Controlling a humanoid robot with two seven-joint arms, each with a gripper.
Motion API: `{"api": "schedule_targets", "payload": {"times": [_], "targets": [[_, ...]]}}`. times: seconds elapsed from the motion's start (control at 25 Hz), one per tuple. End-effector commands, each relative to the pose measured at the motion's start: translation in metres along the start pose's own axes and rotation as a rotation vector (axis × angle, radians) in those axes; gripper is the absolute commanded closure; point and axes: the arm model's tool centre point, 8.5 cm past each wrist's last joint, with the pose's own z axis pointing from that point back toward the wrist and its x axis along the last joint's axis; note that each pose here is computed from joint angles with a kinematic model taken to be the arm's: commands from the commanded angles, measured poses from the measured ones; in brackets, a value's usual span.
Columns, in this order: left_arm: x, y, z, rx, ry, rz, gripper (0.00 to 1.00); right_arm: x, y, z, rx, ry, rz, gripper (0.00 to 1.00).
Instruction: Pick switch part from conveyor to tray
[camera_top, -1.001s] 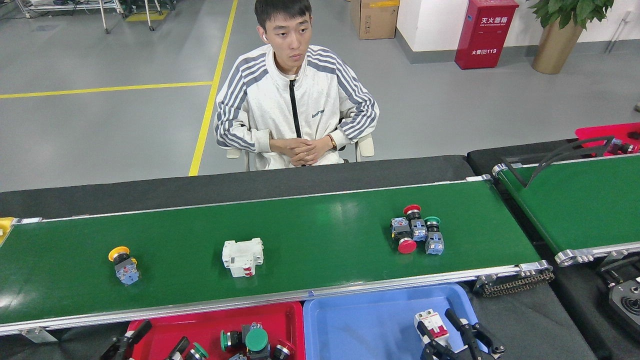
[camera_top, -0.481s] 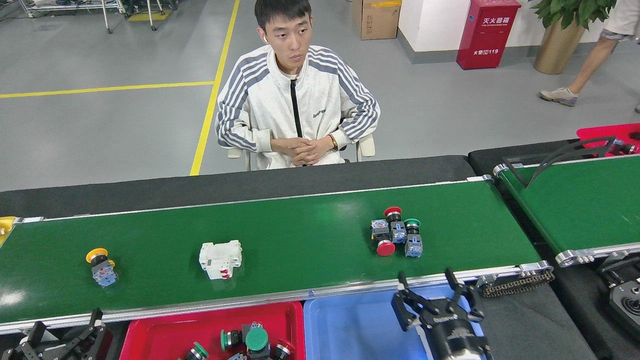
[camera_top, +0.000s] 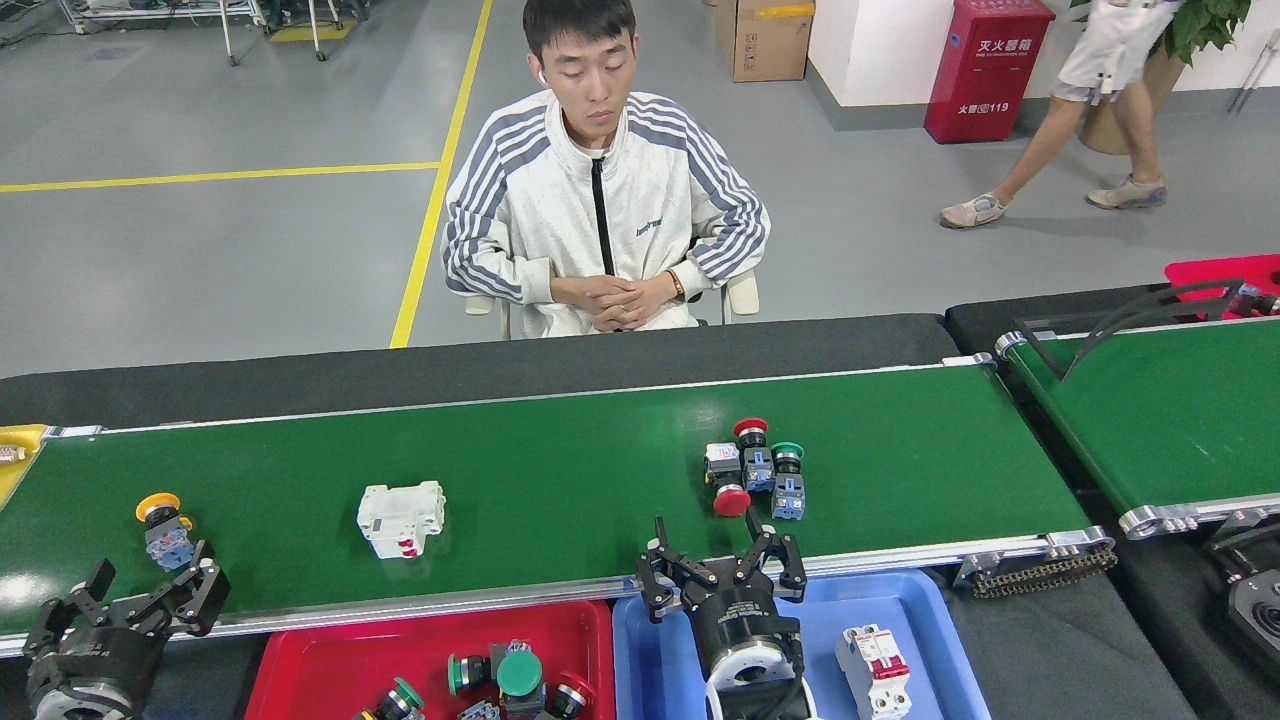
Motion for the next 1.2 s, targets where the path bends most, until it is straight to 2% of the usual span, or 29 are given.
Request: {"api": "schedule_targets", "payload": {"times": [0.0,0.08,0.2,0.24,0.28,0.36,0.4,0.52,0.6,0.64,0.68,0.76,0.8,0.88,1.04,1.08,1.12,1.16], "targets": [[-0.01,0.016,-0.013,0.011,0.012,-0.016,0.0,0.001,-0.014,-0.012,-0.018,0.013,-0.013,0.01],[-0.013,0.022,-0.026,0.0,0.021,-0.019,0.0,0.001,-0.017,-0.019,-0.011,0.01,-0.024,0.01],[-0.014,0.023,-0.041,-0.035,0.051,0.002,0.03,-0.001,-0.019,-0.034,0.009,0.012,-0.005,0.01],[-0.012,0.022,-0.046,-0.05,0.054,0.007,0.14,-0.002,-0.022,-0.041,0.017,0.012,-0.007,0.01],[-0.008,0.02,-0.049,-0.064,0.04,0.008,0.36,0.0,-0.023,-0.046,0.029,0.004,-0.01,0.01],[0.001,0.02,-0.053,-0.072,-0.007,0.022,0.7,0.0,-0.023,-0.054,0.046,0.002,-0.003,0.01],[0.006,0.021,-0.055,-0.06,-0.044,0.036,0.81,-0.001,-0.022,-0.058,0.054,0.007,-0.004,0.01],[0.025,0.028,-0.056,0.01,-0.146,0.064,0.91,-0.006,-0.021,-0.065,0.072,0.018,-0.003,0.11],[0.043,0.028,-0.055,0.055,-0.208,0.065,0.94,-0.007,-0.018,-0.066,0.081,0.019,0.007,0.33],[0.052,0.03,-0.054,0.068,-0.248,0.061,0.95,-0.008,-0.018,-0.067,0.083,0.019,0.009,0.42],[0.062,0.031,-0.051,0.081,-0.304,0.056,0.96,-0.008,-0.018,-0.067,0.082,0.019,0.008,0.55],[0.085,0.03,-0.032,0.117,-0.451,0.038,0.96,-0.01,-0.017,-0.067,0.083,0.021,0.013,0.8],[0.094,0.031,-0.018,0.146,-0.522,0.021,0.96,-0.01,-0.017,-0.067,0.082,0.02,0.011,0.9],[0.103,0.029,0.012,0.191,-0.618,-0.014,0.96,-0.008,-0.02,-0.066,0.075,0.014,0.009,0.97],[0.113,0.012,0.075,0.208,-0.778,-0.079,0.92,0.015,-0.03,-0.055,0.025,-0.059,0.014,0.98],[0.113,0.004,0.089,0.192,-0.788,-0.088,0.83,0.028,-0.031,-0.046,0.011,-0.102,0.017,0.98],[0.114,-0.002,0.099,0.181,-0.796,-0.093,0.64,0.043,-0.032,-0.035,-0.009,-0.157,0.023,0.98],[0.116,-0.007,0.105,0.172,-0.8,-0.089,0.38,0.053,-0.031,-0.026,-0.02,-0.2,0.03,0.98]]}}
